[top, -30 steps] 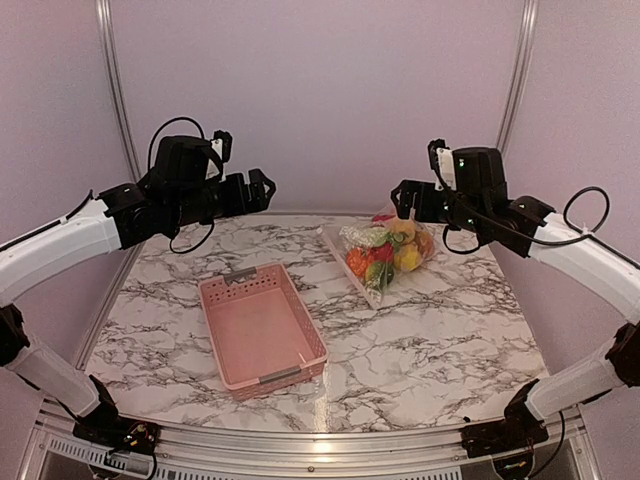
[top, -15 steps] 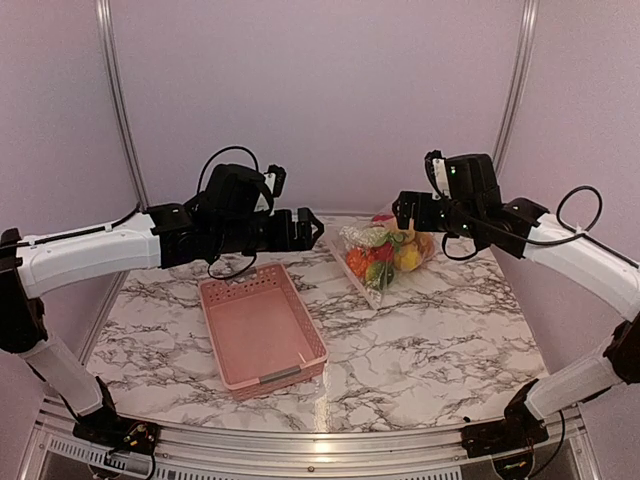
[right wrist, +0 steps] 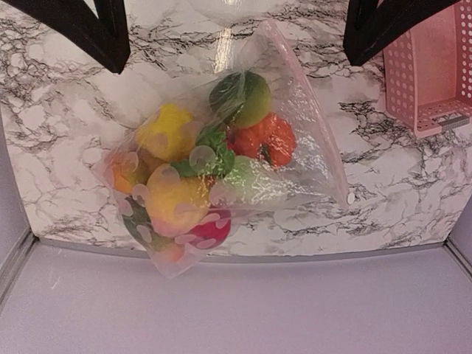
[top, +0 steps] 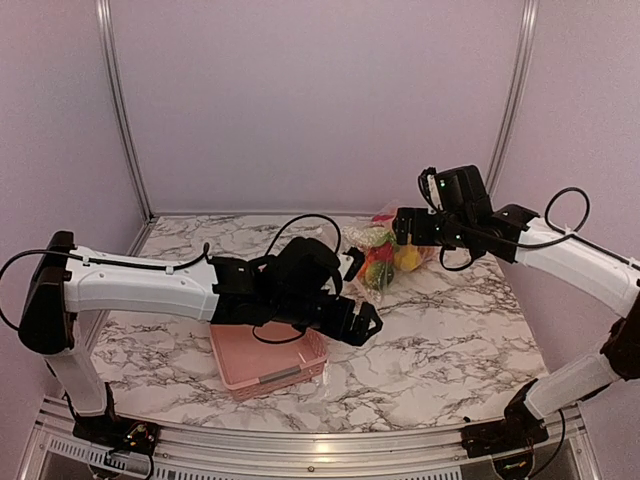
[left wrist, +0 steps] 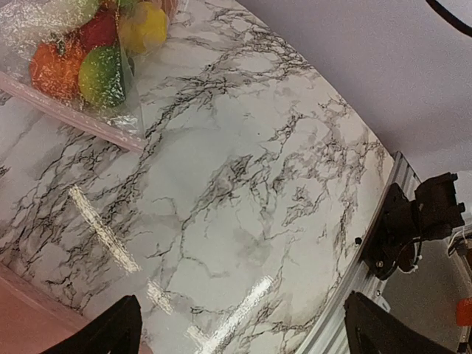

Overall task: Open the zip-top bag and remove the fake food
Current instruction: Move the bin to the center of the board.

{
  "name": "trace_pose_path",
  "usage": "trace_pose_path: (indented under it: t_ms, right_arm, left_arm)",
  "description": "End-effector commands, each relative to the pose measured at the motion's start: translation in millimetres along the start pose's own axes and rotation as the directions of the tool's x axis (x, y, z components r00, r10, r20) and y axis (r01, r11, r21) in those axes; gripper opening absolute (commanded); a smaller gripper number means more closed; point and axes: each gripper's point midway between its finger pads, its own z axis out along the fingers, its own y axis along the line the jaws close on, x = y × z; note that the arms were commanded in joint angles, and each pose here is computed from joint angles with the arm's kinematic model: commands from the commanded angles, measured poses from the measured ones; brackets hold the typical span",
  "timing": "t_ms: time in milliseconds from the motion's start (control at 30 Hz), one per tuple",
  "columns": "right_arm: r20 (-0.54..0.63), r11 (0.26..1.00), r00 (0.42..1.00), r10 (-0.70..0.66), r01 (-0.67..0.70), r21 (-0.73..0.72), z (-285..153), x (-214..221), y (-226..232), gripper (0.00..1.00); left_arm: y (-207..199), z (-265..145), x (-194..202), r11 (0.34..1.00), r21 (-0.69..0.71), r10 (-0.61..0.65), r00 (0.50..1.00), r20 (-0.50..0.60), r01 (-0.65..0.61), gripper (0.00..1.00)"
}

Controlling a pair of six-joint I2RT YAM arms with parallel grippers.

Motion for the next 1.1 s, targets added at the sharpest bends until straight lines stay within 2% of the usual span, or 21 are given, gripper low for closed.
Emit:
trace_pose_path:
  t_ms: [0,267,467,800,1067]
  right_arm:
    - [-0.033,1.000,0.999,0.003,-0.002,0.024,5.4,12.0,-1.2,0.99]
    - [-0.069,0.999,0.998,0.012,-0.010,0.030,14.0,27.9,-3.1,0.99]
    - [-0.114,1.000,0.993,0.003,0.000,0.031,27.8,48.8,-3.3,0.99]
    - [-0.198,1.000,0.980,-0.011,0.008,-0.013,56.2,88.4,4.8,0.99]
    - [-0.232,0.997,0.973,0.007,-0.024,-0.072,84.6,103.5,22.6,0.97]
  left_arm:
    - [-18.9,14.9,28.5,0.995,0.069,0.073,0.993,-0.092,-0.067,0.99]
    - [-21.9,32.9,79.2,0.993,0.035,0.120,0.970,-0.212,-0.115,0.99]
    - [14.8,38.8,90.6,0.986,-0.121,0.089,0.975,-0.203,-0.115,0.99]
    - [87.6,21.5,80.0,0.938,-0.342,0.009,0.991,-0.133,-0.055,0.99]
    - [145.5,-0.4,58.4,0.909,-0.416,-0.042,0.995,-0.087,0.002,0.99]
